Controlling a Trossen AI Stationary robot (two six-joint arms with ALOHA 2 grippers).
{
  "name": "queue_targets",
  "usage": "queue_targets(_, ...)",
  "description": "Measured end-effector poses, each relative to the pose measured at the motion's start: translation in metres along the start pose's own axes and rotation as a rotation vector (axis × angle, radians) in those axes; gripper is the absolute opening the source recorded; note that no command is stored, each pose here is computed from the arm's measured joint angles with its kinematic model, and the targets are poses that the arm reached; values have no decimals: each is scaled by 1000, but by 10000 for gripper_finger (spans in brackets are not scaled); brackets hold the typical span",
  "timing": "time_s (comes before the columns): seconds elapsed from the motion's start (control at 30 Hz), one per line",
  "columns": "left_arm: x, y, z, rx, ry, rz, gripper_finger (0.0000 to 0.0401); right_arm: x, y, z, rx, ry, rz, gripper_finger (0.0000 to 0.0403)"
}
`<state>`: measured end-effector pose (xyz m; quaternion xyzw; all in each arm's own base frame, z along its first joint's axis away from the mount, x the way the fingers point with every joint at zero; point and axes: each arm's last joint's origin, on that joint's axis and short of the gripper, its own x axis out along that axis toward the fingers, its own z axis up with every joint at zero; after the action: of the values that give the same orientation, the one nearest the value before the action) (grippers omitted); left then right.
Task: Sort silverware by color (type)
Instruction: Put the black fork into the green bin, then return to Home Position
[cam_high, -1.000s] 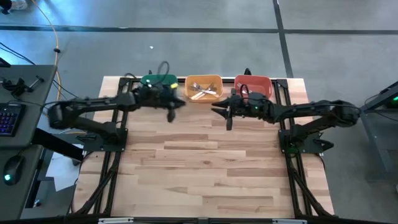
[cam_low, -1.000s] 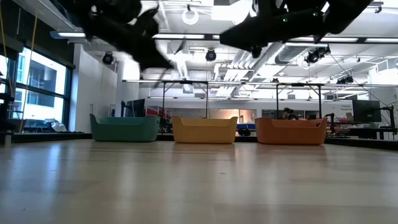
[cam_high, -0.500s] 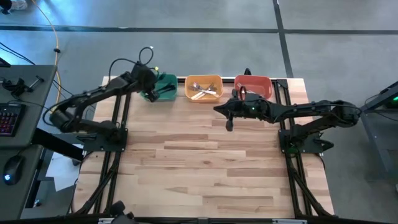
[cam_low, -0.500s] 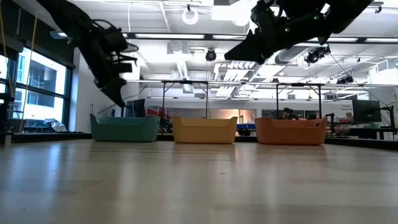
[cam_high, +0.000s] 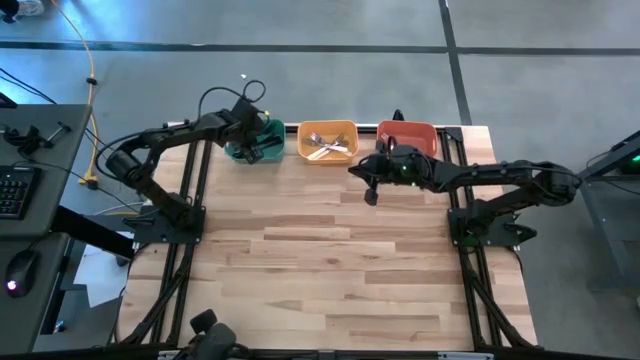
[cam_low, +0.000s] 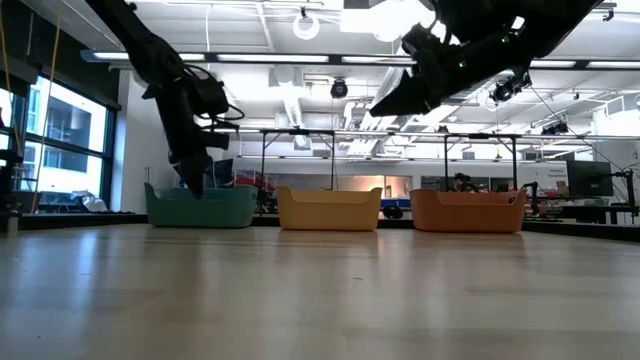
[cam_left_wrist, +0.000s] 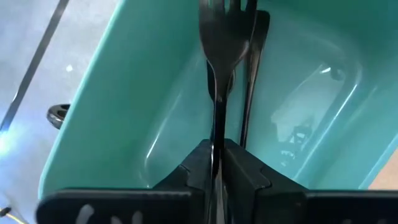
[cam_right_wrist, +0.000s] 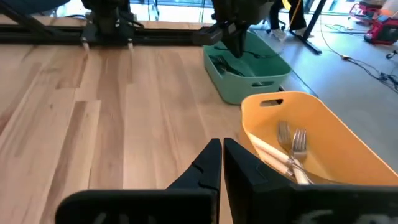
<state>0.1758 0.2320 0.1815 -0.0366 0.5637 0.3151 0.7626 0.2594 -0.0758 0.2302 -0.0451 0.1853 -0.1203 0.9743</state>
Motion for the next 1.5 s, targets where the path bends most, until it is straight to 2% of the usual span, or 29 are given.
queue_targets(0.2,-3,0,0,-4,0,7,53,0,-9,-6,-14,7,30,0)
queue_targets(0.37,-20,-5,6,-13,-84,15,40,-2,-16,-25,-10,-6,17,0)
queue_targets(0.5,-35,-26,7,-45,-315,-61,6,-7,-12,-46,9,-79,33,0)
queue_targets(0.73,-56,-86,-4,-20,-664,-197,1,-18,-1,-75,97,-68,-8,0)
queue_targets(0.83,-63,-108,-13,23,-799,-252,1,-25,6,-78,75,-73,-19,0)
queue_targets(0.97,-63,-125,-29,13,-930,-386,0,-41,12,-85,37,-142,-35,0)
queue_targets(1.07,-58,-132,-39,-7,-954,-448,0,-54,14,-96,34,-182,-24,0)
queue_targets(1.3,-61,-135,-61,-36,-973,-492,0,-84,18,-115,49,-268,-30,0)
queue_targets(1.5,-72,-132,-86,-72,-1060,-515,0,-95,17,-117,56,-216,-68,0)
